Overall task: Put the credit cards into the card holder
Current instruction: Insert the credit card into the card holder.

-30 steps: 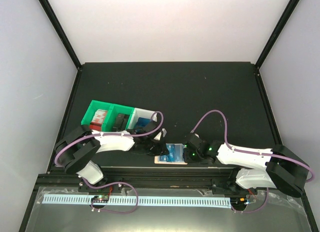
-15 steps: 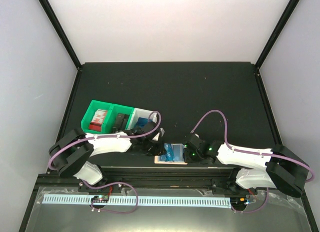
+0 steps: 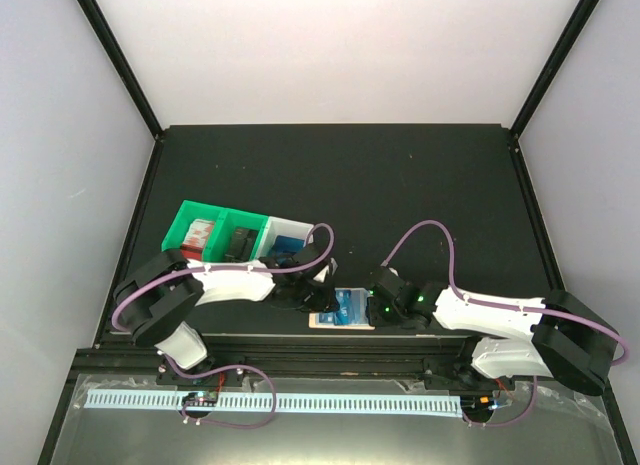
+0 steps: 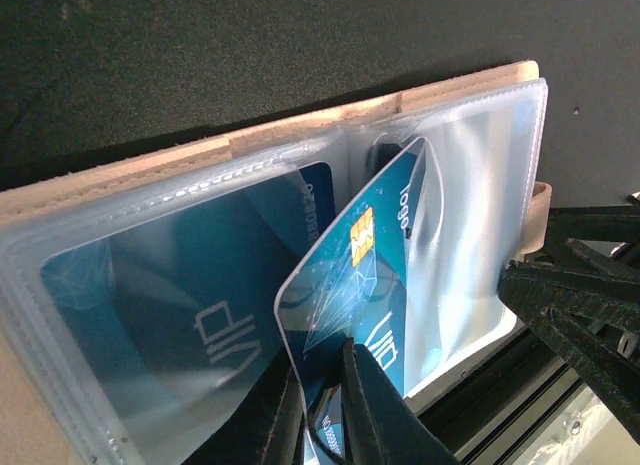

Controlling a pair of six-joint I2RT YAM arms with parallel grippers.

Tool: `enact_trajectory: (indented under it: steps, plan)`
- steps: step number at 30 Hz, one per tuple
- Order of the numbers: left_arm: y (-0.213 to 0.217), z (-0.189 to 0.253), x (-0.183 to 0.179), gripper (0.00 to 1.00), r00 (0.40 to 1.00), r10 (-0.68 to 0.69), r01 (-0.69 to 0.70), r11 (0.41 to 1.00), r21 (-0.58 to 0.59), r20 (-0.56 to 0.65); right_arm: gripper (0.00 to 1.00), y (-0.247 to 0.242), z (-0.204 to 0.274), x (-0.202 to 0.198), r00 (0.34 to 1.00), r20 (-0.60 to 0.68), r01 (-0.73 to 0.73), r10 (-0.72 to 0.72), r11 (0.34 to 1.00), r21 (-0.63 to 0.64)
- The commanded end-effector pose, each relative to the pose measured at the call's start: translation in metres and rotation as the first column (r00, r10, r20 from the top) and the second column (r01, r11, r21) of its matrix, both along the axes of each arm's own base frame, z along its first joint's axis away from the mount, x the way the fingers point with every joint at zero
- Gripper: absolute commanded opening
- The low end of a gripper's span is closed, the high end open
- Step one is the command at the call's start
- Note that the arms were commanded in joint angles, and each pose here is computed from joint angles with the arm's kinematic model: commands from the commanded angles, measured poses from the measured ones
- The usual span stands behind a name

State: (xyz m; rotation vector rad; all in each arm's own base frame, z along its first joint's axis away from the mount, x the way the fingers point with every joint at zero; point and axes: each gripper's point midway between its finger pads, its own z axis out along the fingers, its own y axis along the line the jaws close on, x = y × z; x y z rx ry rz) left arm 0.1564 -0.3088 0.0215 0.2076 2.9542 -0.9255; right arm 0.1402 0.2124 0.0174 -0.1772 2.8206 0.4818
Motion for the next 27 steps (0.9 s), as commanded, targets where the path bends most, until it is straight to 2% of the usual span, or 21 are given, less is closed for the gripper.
enact_trajectory:
  steps: [1, 5, 9, 11, 16, 27]
  plan:
    - [0.023, -0.031, -0.02, 0.12, 0.997, -0.035, 0.044, 0.988, 0.148, -0.068, 0.32, -0.001, -0.001, 0.003, 1.0, 0.02, 0.007, -0.007, 1.0, -0.013]
    - [0.03, -0.031, -0.017, 0.17, 0.998, -0.024, 0.033, 0.982, 0.186, -0.05, 0.32, -0.003, 0.0, 0.004, 1.0, 0.025, 0.014, -0.013, 1.0, -0.018]
    - [0.042, -0.029, -0.018, 0.36, 0.999, -0.013, 0.02, 0.976, 0.219, -0.033, 0.32, -0.004, 0.002, 0.004, 0.999, 0.032, 0.016, -0.015, 1.0, -0.018]
    - [0.042, -0.028, -0.02, 0.39, 0.999, -0.016, 0.022, 0.978, 0.207, -0.035, 0.33, -0.003, 0.002, 0.004, 0.999, 0.032, 0.01, -0.009, 1.0, -0.018]
    - [0.039, -0.023, -0.019, 0.42, 1.0, -0.013, 0.018, 0.981, 0.194, -0.028, 0.34, -0.001, 0.004, 0.005, 0.999, 0.033, 0.001, 0.0, 1.0, -0.012]
    - [0.047, -0.02, -0.013, 0.46, 0.999, -0.047, 0.042, 0.959, 0.28, 0.011, 0.34, 0.002, 0.008, 0.008, 0.999, 0.044, 0.0, 0.001, 1.0, -0.014]
